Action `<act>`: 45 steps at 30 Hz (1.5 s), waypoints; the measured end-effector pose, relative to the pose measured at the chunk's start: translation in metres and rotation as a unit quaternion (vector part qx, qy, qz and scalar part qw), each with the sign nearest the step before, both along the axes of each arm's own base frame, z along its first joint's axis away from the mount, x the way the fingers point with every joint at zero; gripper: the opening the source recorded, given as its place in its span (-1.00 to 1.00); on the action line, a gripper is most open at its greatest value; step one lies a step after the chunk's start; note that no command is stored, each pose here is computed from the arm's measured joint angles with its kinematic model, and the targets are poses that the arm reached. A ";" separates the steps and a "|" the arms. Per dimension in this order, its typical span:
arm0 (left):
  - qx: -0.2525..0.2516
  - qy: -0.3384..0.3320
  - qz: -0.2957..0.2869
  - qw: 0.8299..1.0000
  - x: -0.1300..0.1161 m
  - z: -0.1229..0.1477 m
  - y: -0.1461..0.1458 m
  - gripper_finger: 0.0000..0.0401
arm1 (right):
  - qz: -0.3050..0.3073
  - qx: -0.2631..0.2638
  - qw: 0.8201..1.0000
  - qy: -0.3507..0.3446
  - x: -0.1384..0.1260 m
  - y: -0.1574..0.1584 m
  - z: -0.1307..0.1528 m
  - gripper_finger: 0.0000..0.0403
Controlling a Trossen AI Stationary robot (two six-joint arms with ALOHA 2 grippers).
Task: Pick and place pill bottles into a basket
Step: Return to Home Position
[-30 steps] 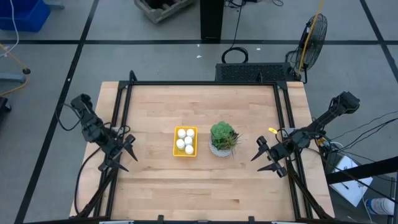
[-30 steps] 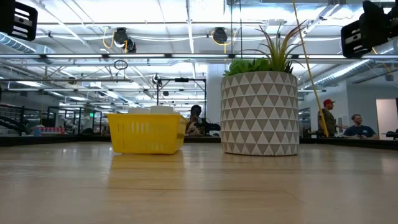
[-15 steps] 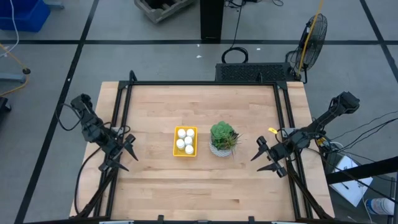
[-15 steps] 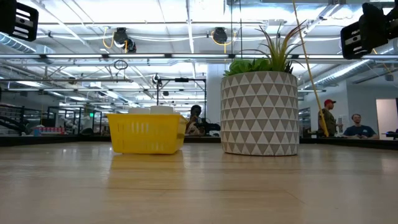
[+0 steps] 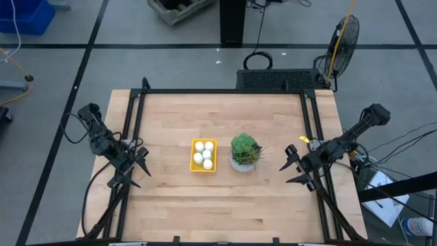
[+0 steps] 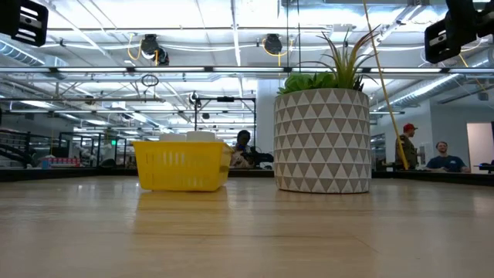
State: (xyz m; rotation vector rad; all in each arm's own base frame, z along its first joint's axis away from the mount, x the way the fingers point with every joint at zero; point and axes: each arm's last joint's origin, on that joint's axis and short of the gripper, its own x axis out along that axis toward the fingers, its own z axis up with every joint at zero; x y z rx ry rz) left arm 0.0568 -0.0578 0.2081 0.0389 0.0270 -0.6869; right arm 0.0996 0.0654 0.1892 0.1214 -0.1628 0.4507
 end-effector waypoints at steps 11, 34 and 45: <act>0.001 0.000 0.000 1.000 0.000 0.000 0.000 0.26 | -0.005 -0.002 1.000 -0.003 -0.011 -0.008 0.000 0.04; 0.000 0.000 0.000 1.000 0.000 0.000 0.000 0.26 | -0.005 -0.028 0.999 0.033 -0.019 -0.014 -0.010 0.04; 0.000 0.000 0.000 1.000 0.000 0.000 0.000 0.26 | -0.004 -0.033 0.999 0.040 -0.019 -0.014 -0.013 0.04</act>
